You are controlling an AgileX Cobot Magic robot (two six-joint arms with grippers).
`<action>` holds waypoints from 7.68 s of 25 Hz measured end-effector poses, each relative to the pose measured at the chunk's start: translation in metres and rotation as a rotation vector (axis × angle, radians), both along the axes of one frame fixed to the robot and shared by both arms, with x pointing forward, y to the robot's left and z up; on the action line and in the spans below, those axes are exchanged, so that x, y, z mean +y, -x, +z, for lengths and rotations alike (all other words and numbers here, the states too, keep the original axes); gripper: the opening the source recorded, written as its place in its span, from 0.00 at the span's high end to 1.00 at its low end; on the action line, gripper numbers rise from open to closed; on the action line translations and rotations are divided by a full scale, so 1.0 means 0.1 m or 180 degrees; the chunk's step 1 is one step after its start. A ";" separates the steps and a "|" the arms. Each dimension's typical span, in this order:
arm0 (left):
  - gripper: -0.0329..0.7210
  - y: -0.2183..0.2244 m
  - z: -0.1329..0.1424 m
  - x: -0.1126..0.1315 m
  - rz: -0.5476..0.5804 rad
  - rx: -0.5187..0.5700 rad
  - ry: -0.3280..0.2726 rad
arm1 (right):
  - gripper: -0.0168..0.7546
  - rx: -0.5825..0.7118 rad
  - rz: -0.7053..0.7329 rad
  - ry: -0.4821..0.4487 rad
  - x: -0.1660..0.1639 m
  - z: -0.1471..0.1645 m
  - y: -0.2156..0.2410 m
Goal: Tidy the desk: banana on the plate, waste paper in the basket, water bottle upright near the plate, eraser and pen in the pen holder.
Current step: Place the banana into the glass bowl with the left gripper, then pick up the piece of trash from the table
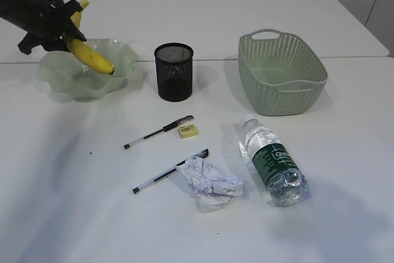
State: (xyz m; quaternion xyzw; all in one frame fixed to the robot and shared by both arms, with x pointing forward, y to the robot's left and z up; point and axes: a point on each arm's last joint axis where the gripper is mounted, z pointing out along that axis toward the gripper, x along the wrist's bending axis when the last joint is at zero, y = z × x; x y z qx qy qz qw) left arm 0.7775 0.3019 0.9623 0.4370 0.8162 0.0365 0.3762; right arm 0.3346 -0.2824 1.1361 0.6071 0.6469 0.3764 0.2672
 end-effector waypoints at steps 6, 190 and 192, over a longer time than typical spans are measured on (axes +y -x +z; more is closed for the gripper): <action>0.61 0.00 0.00 0.06 0.0033 0.0007 -0.0001 | 0.22 0.0000 0.0001 -0.0002 0.00 0.00 0.00; 0.44 3.87 1.24 -0.33 -0.1444 -0.0026 -0.1360 | 0.90 0.2314 0.2404 0.1779 2.50 -1.57 -2.32; 0.44 3.87 1.24 -0.33 -0.1449 -0.0014 -0.1359 | 0.90 0.2165 0.2368 0.1754 2.50 -1.35 -2.33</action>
